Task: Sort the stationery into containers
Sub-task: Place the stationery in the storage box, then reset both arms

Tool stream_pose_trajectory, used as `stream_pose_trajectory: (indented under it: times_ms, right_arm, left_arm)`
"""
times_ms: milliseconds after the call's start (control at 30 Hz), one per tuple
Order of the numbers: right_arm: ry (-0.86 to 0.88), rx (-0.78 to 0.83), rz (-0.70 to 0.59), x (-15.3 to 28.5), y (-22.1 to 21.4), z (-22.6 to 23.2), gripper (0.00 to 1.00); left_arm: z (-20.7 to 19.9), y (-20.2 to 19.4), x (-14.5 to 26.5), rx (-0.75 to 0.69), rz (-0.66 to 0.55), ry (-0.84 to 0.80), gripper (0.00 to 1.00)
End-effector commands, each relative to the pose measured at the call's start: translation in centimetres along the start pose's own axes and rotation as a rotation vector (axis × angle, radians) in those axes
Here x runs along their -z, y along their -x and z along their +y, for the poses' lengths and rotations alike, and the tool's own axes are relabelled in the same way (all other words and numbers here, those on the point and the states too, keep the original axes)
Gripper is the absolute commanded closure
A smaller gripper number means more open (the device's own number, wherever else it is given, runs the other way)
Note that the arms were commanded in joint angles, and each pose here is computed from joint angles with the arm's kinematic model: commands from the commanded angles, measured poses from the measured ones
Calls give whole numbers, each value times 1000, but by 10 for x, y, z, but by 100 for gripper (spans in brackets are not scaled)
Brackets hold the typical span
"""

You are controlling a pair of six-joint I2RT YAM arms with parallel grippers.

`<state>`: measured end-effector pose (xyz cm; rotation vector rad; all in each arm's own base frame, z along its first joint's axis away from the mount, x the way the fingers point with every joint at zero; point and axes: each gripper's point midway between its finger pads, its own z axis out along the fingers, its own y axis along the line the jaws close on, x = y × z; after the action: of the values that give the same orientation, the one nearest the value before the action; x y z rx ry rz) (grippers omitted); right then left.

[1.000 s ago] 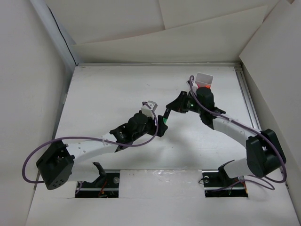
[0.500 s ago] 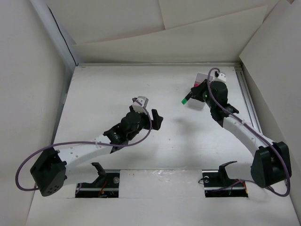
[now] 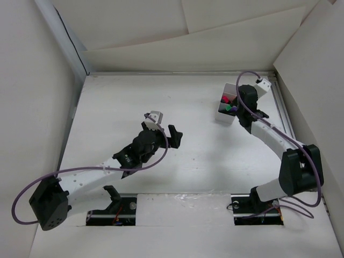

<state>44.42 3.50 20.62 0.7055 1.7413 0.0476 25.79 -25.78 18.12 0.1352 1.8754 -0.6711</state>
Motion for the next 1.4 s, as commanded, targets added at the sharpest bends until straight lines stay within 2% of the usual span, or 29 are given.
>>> stream_pose_trajectory:
  times_ms: [0,100,433,533,567,667,700,833,933,1067,1133,1200,1267,1367]
  right_arm:
    - [-55,-17,-57,-10,13,0,100]
    - [-46,-34,-71,-16,15,10,100]
    - [-24,3,0,-25,-26,30,100]
    - [-28,8,6,-26,-29,28,78]
    - [-18,1,9,-22,-31,31,64]
    - [-16,-10,-8,-14,-23,28,44]
    - [-8,-20,-19,-8,-16,28,31]
    - [37,-54,-48,15,4,30,8]
    - [69,-73,-72,37,20,24,0]
    - [119,-83,-63,65,21,13,0]
    - [124,-71,-31,74,3,0,0]
    - [172,-120,-24,89,3,-3,0]
    - [224,-115,37,98,-18,-7,0]
    - [376,-113,117,126,-35,7,0]
  left_arm:
    - [2,16,10,42,-79,-2,0]
    - [5,23,13,48,-102,13,0]
    - [0,24,15,64,-108,-17,0]
    - [5,17,12,55,-89,6,0]
    - [5,17,12,55,-89,6,0]
    - [5,17,12,55,-89,6,0]
    - [6,18,10,56,-96,16,0]
    - [6,18,10,66,-96,15,0]
    - [7,18,11,79,-108,21,0]
    - [10,18,13,79,-113,30,0]
    - [7,19,13,82,-116,16,0]
    - [11,18,13,79,-112,31,0]
    - [11,23,12,84,-123,35,0]
    - [13,23,11,90,-122,49,0]
